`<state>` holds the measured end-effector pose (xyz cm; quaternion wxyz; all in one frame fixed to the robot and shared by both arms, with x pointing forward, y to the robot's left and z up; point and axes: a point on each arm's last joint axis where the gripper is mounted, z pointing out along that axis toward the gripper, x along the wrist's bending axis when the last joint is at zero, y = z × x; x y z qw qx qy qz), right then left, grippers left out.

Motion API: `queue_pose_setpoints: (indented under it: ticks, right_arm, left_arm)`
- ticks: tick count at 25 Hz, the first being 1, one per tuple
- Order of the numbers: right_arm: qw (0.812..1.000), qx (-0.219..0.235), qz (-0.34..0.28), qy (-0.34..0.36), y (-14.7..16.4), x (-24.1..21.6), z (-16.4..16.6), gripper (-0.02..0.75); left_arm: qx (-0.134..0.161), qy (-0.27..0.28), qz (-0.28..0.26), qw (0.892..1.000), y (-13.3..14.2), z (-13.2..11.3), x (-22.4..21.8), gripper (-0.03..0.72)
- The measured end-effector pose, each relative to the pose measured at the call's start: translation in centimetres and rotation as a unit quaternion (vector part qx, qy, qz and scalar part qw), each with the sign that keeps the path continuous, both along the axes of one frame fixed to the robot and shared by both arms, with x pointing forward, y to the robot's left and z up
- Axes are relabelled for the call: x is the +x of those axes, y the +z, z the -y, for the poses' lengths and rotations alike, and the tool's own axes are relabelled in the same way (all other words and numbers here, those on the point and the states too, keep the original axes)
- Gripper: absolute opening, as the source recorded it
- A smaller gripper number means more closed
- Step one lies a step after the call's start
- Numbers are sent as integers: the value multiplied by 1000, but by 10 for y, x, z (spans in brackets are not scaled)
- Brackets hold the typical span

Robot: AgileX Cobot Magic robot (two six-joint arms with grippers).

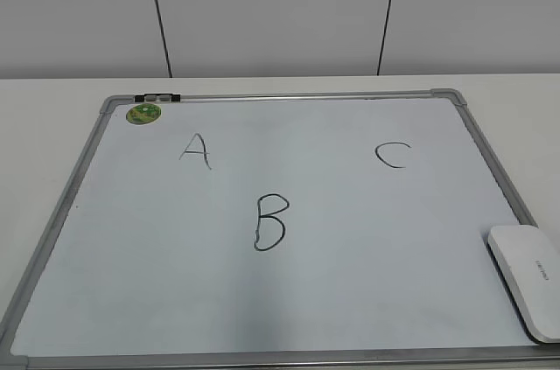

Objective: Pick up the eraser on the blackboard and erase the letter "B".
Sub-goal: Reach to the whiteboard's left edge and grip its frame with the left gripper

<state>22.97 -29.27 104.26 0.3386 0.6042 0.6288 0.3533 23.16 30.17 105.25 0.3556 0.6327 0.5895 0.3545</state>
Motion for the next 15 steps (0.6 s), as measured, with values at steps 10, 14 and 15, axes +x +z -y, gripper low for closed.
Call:
queue_pose_setpoints:
  ticks: [10,14,15]
  right_arm:
    - [1000,0,0,0,0,0,0,573]
    - [1000,0,0,0,0,0,0,573]
    - [1000,0,0,0,0,0,0,573]
  left_arm:
    - [0,0,0,1000,0,0,0,651]
    - [0,0,0,1000,0,0,0,631]
    - [0,0,0,1000,0,0,0,629]
